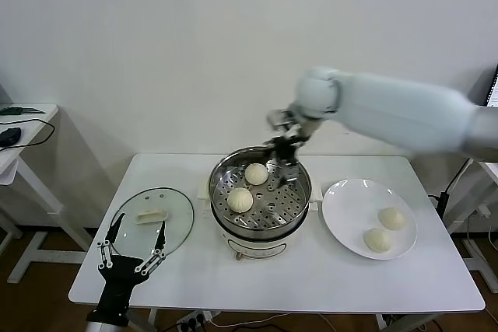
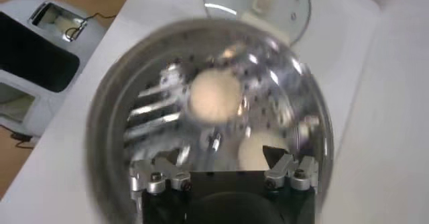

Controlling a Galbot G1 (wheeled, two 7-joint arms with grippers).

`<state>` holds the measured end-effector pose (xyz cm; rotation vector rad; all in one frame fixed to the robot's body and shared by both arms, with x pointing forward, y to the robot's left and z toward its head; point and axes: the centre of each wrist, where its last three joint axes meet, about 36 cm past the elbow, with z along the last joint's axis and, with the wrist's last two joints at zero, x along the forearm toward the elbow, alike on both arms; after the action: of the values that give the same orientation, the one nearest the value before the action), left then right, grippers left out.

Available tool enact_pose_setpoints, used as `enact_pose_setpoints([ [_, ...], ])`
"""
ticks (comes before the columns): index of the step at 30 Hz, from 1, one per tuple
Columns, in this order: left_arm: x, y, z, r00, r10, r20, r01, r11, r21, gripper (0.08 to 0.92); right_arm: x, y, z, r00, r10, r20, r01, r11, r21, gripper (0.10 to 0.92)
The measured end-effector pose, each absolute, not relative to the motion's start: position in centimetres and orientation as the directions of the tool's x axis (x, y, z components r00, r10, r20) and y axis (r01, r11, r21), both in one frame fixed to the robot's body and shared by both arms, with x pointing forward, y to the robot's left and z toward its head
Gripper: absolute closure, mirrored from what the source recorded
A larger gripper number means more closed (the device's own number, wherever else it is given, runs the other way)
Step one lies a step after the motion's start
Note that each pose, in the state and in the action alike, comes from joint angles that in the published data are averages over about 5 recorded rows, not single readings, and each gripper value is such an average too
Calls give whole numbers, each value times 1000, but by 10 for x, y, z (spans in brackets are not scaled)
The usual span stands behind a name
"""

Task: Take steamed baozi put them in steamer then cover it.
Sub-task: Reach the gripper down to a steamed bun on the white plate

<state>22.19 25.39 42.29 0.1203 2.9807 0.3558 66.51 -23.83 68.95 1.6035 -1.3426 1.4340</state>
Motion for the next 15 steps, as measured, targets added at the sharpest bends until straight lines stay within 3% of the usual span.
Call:
enact_pose_setpoints([
  [8, 220, 250, 423, -987, 101, -126, 69, 968, 239, 177, 643, -362, 654, -105, -219, 970, -968, -203, -150, 200],
  [15, 216, 249, 423, -987, 103, -122, 70, 966, 247, 177, 619, -423, 596, -79, -157, 984, -984, -146, -102, 200],
])
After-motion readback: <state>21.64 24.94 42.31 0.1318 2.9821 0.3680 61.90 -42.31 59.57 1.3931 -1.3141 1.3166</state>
